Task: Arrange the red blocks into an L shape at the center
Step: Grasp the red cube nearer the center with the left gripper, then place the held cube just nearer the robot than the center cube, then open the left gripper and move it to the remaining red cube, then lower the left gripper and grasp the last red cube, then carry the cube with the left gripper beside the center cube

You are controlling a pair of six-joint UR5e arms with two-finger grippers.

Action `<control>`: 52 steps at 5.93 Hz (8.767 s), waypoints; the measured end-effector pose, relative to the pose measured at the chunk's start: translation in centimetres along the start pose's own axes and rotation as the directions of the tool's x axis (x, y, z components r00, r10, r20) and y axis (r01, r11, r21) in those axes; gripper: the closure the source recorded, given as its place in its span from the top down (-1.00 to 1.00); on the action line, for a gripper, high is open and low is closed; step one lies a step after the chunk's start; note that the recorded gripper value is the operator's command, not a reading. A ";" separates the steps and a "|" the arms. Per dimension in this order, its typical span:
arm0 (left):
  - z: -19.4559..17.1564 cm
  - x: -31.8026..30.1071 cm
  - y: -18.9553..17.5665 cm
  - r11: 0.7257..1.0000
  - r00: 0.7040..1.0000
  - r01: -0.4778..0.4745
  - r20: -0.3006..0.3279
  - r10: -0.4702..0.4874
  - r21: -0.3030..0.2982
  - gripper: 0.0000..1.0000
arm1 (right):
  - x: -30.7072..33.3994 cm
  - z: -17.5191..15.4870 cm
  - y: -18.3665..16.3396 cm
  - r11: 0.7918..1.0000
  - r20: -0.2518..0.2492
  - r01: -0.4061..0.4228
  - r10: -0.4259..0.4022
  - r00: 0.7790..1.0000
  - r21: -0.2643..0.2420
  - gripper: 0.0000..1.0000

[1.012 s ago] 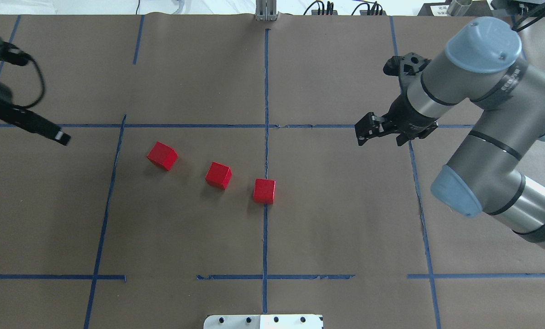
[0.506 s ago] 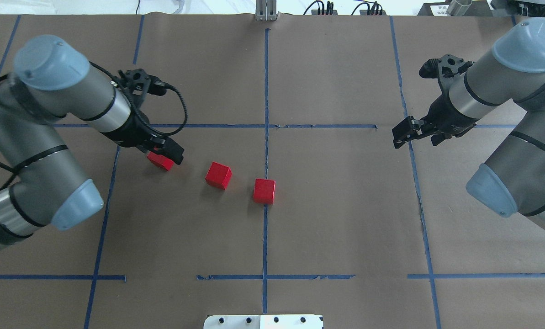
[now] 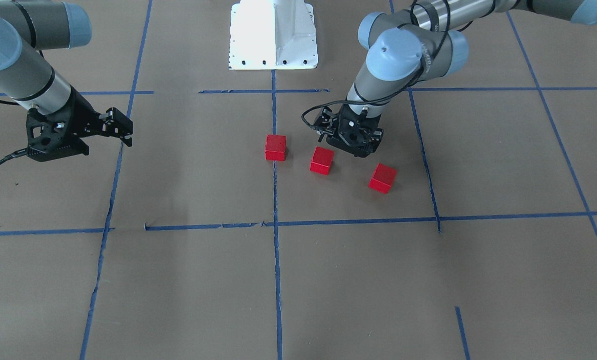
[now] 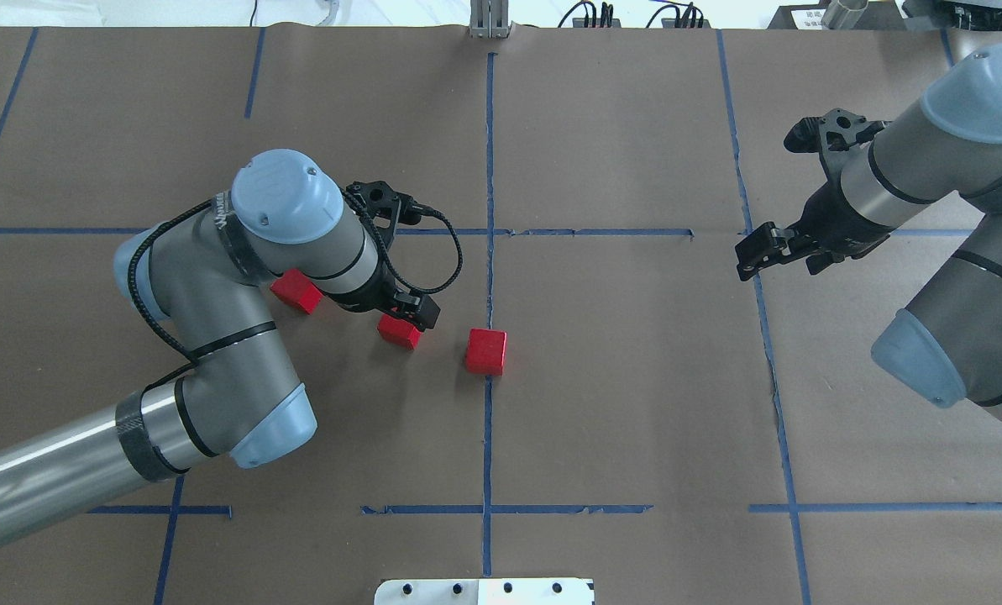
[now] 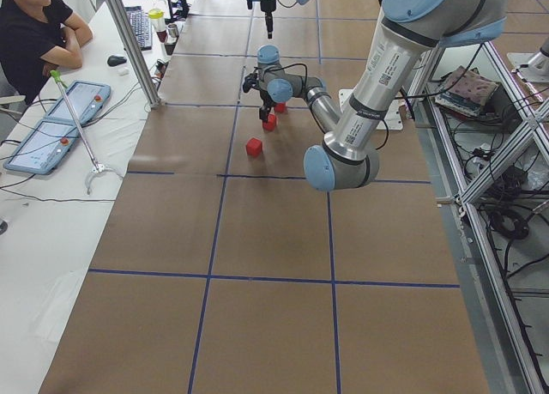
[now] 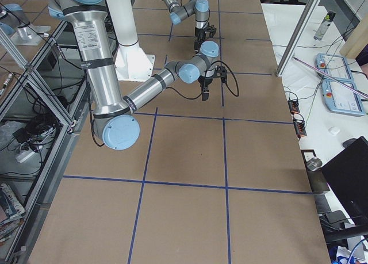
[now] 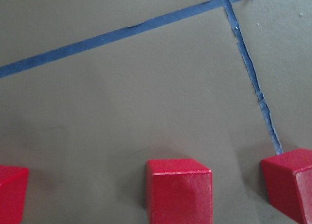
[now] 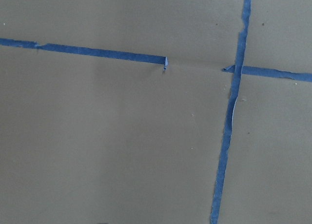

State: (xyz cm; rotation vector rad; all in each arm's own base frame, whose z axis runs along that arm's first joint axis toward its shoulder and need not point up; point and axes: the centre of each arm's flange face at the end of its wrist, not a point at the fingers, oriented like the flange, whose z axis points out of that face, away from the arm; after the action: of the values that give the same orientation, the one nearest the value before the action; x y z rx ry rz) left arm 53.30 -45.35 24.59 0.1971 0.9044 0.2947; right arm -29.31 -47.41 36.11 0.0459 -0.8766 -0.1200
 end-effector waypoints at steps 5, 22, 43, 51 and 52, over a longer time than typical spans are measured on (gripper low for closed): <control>2.7 -0.5 -0.9 0.999 0.998 0.012 0.062 -0.015 0.047 -1.00 | 0.1 0.2 0.0 1.000 -0.002 -0.002 0.002 1.000 -0.003 1.00; 3.7 11.3 -4.6 0.987 0.990 0.131 0.043 -0.135 0.091 -0.95 | -0.7 0.4 0.2 1.000 0.005 -0.001 0.001 1.000 -0.007 1.00; -1.1 -15.5 -0.7 0.999 1.000 0.029 0.000 -0.029 0.021 1.00 | -1.3 -1.4 1.5 1.000 0.040 0.016 -0.016 0.999 0.000 1.00; 0.4 -15.0 -1.0 0.997 0.995 0.017 0.101 -0.025 0.080 -1.00 | -0.7 -1.1 1.7 1.000 0.034 0.009 -0.009 0.999 -0.007 1.00; -1.0 -13.6 -1.7 0.991 0.989 0.090 0.111 -0.101 0.100 -1.00 | -0.6 -1.1 1.7 1.000 0.034 0.007 -0.007 0.999 -0.009 1.00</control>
State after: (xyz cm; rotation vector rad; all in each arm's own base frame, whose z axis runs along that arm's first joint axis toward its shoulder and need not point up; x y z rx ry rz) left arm 44.87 -51.41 33.52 0.2551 0.8104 0.1493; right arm -28.74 -45.62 35.12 0.0382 -0.9096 -0.1320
